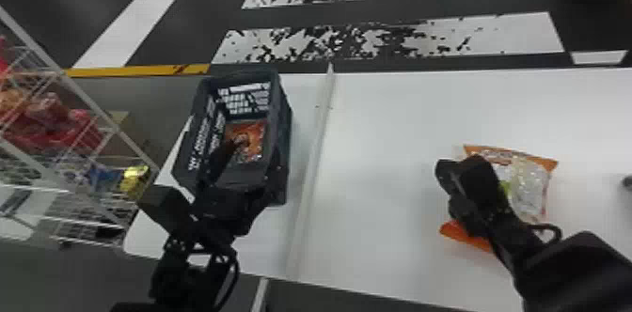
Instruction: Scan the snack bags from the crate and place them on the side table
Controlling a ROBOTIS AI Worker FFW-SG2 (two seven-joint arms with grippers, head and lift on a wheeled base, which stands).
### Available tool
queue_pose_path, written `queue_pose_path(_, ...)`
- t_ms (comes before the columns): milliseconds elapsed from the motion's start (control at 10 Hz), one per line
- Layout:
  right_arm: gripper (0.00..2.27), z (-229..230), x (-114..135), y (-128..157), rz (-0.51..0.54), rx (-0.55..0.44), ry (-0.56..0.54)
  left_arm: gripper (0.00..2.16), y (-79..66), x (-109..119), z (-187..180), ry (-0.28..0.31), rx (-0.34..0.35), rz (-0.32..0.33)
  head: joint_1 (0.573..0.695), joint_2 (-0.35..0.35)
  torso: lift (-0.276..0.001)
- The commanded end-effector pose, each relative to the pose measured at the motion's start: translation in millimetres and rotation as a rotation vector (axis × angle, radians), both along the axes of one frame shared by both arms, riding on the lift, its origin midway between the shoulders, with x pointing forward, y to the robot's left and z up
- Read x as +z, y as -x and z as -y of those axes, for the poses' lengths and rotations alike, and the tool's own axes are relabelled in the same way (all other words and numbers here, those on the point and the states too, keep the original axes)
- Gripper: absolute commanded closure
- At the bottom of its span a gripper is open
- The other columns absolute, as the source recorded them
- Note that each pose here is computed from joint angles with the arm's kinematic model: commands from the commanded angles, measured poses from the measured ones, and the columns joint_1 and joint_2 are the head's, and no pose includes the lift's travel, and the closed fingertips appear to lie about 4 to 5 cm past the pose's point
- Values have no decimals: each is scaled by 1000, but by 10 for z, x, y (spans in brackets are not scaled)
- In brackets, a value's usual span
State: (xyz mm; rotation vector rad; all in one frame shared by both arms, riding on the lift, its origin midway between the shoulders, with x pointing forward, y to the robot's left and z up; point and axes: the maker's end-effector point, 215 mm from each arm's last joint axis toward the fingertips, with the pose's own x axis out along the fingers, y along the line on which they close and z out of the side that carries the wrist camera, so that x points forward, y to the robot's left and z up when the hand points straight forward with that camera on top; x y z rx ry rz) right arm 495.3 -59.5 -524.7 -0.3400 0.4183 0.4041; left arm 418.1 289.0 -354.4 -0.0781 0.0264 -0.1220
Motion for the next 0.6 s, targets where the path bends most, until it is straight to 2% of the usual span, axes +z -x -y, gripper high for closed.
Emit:
queue_pose_path(0, 2250, 13, -15, 124, -23, 0, -7, 87, -11, -10, 10, 2, -1, -1, 695, 272, -81)
queue_pose_path(200, 2250, 115, -131, 233, -55, -7, 8, 87, -15, -15, 23, 2, -4, -1, 695, 276, -81)
queue_pose_path(500, 2250, 359, -130, 286, -62, -28, 16, 87, -34, -21, 60, 5, -11, -3, 695, 255, -81)
